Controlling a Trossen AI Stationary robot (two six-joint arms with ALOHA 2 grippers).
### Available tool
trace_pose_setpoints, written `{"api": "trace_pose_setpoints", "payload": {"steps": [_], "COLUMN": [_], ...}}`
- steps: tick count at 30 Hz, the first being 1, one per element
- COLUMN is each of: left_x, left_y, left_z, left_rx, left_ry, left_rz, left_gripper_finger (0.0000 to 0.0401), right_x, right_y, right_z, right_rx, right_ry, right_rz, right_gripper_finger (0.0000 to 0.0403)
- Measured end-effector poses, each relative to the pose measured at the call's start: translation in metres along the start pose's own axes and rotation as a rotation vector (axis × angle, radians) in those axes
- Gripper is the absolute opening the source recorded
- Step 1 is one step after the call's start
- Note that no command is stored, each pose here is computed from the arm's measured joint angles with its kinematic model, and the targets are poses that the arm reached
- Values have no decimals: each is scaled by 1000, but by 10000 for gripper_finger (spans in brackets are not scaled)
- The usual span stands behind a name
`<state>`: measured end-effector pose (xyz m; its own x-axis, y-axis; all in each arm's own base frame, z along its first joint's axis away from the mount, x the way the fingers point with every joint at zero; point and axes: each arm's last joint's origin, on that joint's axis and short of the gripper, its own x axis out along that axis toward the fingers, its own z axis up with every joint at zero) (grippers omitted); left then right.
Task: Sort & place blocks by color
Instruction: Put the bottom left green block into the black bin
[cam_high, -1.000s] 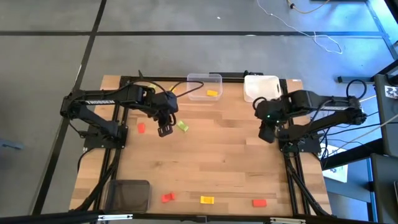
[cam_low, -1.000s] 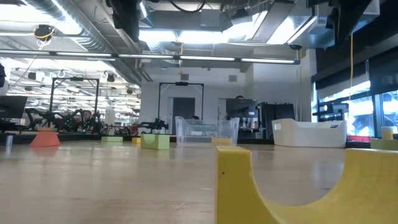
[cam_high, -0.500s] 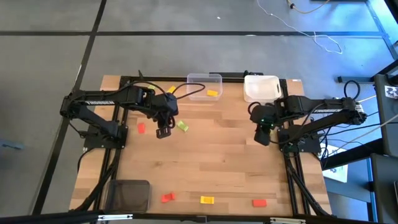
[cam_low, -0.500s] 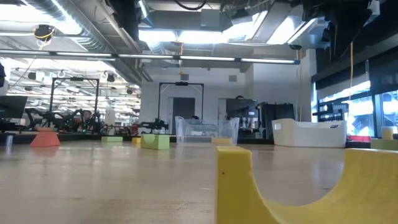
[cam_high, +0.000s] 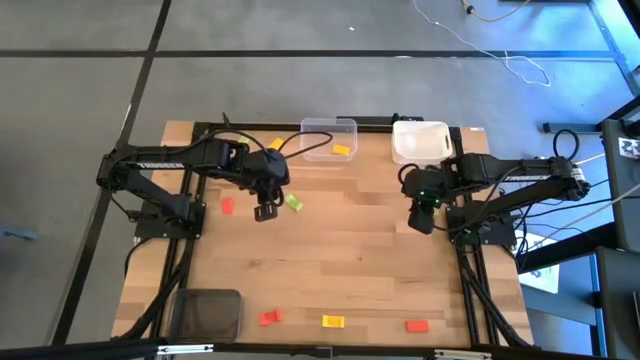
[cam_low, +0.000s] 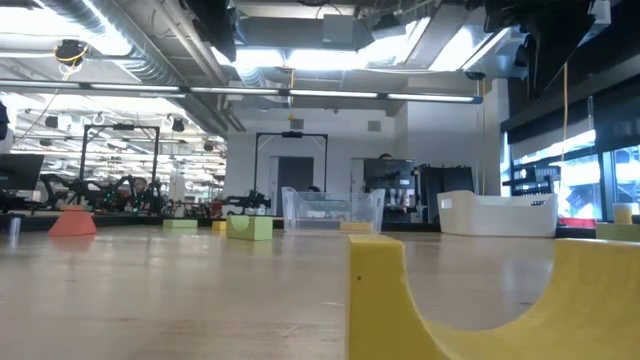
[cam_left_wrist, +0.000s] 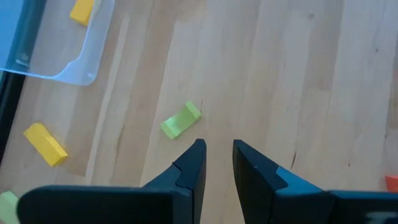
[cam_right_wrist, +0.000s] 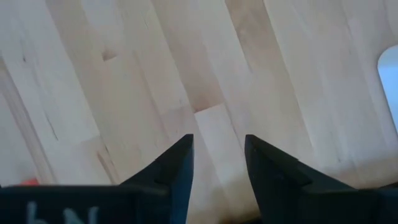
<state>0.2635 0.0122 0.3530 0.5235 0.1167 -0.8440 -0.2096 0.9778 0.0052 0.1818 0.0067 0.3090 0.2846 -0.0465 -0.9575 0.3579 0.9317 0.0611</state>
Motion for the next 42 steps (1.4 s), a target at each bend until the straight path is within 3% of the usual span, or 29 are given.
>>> {"api": "trace_pose_setpoints", "payload": {"steps": [11, 16, 19, 28, 35, 42], "left_x": [0, 0, 4, 23, 37, 51], "left_y": [-1, -4, -6, 2, 10, 15], "left_z": [2, 5, 7, 17, 20, 20], "left_rx": [-59, 16, -8, -113, 17, 63], "left_ry": [-19, -44, -42, -26, -6, 43], "left_rz": [-19, -109, -142, -172, -209, -247], "left_gripper_finger": [71, 72, 83, 190, 283, 315], "right_x": [0, 0, 0, 0, 0, 0], "right_y": [0, 0, 0, 0, 0, 0], "right_z": [0, 0, 0, 0, 0, 0], "right_rx": [-2, -3, 1, -1, 1, 0], "right_ry": [-4, -4, -4, -4, -5, -6], "right_rz": [2, 2, 2, 2, 2, 3], "right_gripper_finger": [143, 143, 143, 143, 143, 143]}}
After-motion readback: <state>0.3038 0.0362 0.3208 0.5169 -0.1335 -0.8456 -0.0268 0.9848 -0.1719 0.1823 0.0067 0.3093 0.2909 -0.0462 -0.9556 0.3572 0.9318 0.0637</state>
